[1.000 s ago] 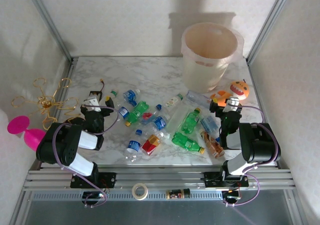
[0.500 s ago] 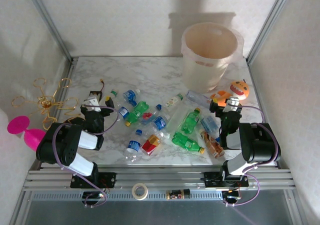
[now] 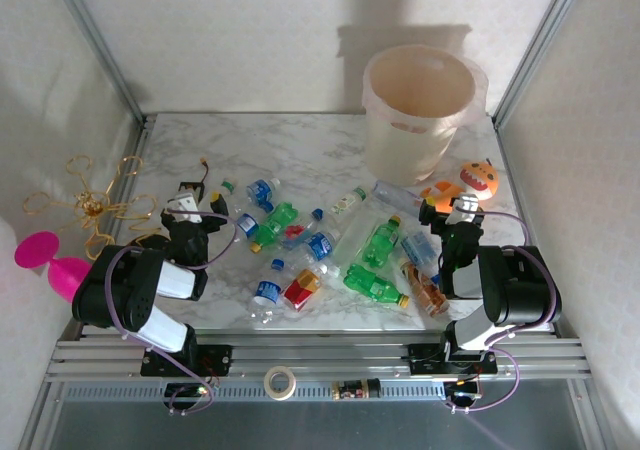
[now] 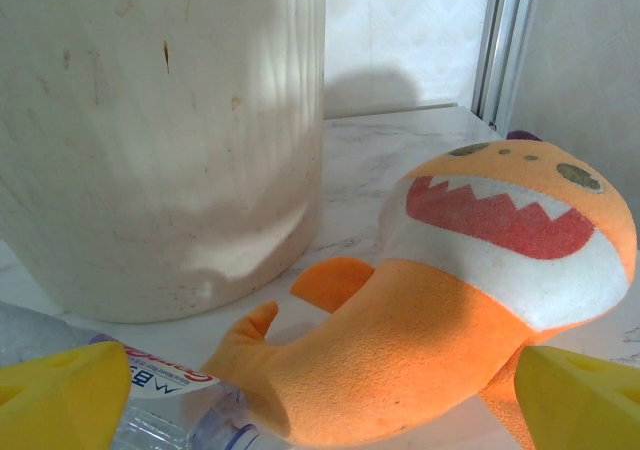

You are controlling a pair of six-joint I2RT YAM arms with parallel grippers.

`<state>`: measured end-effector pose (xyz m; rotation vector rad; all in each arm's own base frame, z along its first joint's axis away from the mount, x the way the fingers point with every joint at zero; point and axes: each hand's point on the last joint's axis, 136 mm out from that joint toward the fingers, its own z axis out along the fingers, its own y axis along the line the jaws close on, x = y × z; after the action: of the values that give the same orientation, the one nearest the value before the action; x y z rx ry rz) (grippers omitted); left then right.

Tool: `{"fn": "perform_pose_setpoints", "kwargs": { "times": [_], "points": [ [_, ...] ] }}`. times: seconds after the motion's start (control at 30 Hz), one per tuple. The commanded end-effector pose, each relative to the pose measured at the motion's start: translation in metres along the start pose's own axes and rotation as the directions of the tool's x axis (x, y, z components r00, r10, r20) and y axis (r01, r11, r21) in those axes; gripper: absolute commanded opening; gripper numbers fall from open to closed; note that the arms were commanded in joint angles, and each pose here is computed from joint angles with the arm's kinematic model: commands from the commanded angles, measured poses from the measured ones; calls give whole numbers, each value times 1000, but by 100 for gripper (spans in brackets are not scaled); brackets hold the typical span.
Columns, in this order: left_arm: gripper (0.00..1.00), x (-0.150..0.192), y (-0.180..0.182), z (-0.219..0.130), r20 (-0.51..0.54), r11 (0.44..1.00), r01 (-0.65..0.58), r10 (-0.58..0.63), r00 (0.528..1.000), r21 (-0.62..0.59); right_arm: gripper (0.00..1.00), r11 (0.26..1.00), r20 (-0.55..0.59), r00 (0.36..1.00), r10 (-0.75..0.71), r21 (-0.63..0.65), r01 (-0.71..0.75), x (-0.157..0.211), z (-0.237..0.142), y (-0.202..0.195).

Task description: Put the plastic bottles in the bin

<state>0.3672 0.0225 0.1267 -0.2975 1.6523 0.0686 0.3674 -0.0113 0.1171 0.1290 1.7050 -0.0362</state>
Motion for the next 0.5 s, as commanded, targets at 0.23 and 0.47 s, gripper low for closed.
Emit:
{"fn": "perform_pose_setpoints", "kwargs": {
  "times": [0.23,0.47],
  "points": [
    [99,-21,-4,1,22,999,-15,16,1000,-46,99,999,29,999,-43,-1,43,-28,2,9],
    [99,-53,-24,3,-27,996,5,-8,1000,-94,99,998,39,998,39,54,-41,-71,-2,13]
  ]
}}
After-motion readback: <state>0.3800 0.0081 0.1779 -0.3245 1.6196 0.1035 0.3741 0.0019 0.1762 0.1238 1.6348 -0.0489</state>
